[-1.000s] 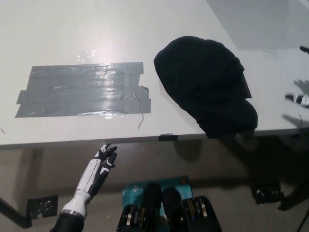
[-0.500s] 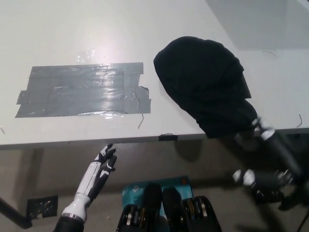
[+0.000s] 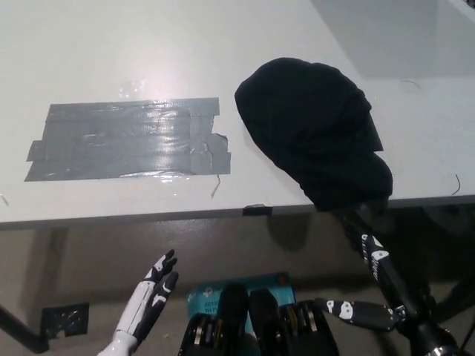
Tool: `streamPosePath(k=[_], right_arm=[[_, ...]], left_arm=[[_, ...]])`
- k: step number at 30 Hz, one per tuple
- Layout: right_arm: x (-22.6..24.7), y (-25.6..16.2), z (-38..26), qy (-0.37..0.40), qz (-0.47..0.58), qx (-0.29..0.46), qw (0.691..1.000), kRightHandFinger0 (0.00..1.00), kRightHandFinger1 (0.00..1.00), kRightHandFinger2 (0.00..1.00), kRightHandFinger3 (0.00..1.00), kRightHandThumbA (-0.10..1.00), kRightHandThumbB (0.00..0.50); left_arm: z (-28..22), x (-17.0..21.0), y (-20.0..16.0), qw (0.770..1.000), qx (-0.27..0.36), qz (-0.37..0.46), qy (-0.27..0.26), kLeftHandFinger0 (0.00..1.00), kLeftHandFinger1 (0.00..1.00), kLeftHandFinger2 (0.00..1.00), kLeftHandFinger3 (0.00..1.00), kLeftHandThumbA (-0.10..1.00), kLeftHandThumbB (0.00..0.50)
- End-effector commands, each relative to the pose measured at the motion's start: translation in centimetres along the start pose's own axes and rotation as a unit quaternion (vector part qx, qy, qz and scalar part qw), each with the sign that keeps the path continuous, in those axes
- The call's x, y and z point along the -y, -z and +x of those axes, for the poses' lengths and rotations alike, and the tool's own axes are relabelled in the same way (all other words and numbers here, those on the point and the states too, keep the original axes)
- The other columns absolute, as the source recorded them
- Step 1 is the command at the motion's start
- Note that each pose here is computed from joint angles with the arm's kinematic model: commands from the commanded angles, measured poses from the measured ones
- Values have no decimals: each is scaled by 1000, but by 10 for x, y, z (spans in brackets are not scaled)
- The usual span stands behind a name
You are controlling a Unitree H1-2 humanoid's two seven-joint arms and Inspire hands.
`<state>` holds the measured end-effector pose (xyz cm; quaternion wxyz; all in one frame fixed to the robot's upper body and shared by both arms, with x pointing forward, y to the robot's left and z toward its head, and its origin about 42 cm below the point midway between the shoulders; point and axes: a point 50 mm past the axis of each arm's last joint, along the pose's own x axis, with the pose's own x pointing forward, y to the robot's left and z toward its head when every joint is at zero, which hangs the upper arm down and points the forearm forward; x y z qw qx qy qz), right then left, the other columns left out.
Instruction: A person hands a black t-shirt to the robot and rhe robot picks it up with its right hand and places it on the black spot on the desk infron tof it
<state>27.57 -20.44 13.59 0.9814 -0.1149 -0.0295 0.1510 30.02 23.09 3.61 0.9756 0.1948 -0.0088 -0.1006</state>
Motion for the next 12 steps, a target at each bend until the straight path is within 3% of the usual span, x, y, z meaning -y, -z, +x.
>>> streamPosePath(k=[1,5,12], right_arm=[[2,-1,-2,-6,25,17,1000,1000,1000,1000,1000,1000,67],[-2,3,-7,-11,48,6,999,1000,1000,1000,1000,1000,135],[-11,12,-14,-30,68,-14,997,1000,1000,1000,1000,1000,113]], left_arm=[[-2,1,-9,999,35,-17,-4,867,1000,1000,1000,1000,500],[-9,5,-7,999,29,-18,1,910,1000,1000,1000,1000,500],[-22,11,-1,1000,23,-16,9,935,1000,1000,1000,1000,497]])
